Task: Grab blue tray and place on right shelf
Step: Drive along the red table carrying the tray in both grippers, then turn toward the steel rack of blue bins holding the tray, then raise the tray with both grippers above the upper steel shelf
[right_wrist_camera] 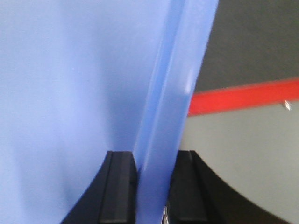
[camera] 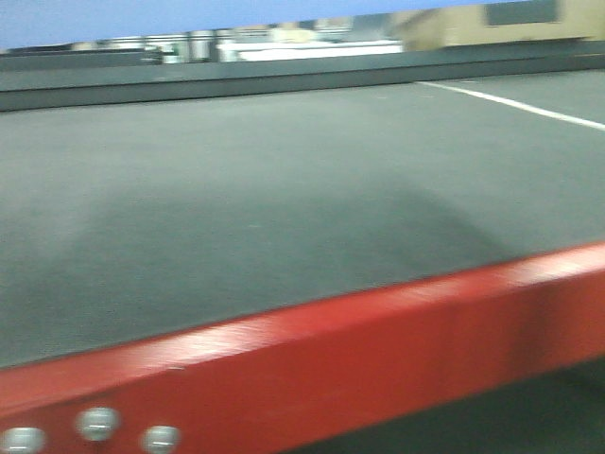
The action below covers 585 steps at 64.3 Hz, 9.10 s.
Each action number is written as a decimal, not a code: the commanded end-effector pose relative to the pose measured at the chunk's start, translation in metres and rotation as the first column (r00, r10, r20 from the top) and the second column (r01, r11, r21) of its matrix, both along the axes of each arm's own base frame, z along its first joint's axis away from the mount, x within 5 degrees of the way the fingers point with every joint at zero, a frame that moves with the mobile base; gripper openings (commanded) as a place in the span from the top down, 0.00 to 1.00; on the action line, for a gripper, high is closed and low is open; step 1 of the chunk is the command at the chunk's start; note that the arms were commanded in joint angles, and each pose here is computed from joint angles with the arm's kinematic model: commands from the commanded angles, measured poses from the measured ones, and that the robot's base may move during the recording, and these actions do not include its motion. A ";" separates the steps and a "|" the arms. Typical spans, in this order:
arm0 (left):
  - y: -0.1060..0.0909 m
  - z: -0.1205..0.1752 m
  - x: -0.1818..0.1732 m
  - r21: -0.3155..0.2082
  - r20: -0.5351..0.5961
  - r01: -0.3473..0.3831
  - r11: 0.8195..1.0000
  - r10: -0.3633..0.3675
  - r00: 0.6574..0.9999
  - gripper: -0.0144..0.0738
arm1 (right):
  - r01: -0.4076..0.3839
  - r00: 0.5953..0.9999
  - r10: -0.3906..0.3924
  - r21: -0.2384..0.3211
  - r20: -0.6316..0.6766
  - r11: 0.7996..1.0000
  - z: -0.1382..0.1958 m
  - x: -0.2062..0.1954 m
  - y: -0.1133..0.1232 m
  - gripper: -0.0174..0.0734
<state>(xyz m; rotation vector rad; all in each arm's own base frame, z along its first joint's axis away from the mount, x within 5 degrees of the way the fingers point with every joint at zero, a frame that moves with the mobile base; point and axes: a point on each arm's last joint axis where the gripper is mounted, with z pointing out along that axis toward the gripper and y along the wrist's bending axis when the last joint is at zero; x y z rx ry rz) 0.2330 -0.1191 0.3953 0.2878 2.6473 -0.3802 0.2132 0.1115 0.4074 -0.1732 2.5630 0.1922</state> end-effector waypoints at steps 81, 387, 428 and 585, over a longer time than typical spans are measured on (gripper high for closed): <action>0.007 0.009 -0.016 0.056 -0.027 0.044 0.997 -0.043 0.999 0.89 | -0.009 0.994 0.012 -0.029 0.109 1.000 0.017 -0.004 -0.009 0.74; 0.003 0.009 -0.017 0.017 -0.046 0.057 0.998 -0.056 0.997 0.89 | -0.008 0.994 0.011 -0.029 0.109 1.000 0.017 -0.004 -0.009 0.74; 0.003 0.009 -0.017 0.017 -0.046 0.057 0.998 -0.056 0.997 0.89 | -0.008 0.994 0.011 -0.029 0.109 1.000 0.017 -0.004 -0.009 0.74; 0.003 0.009 -0.017 0.017 -0.046 0.057 0.998 -0.056 0.997 0.89 | -0.008 0.994 0.011 -0.029 0.109 1.000 0.017 -0.004 -0.009 0.74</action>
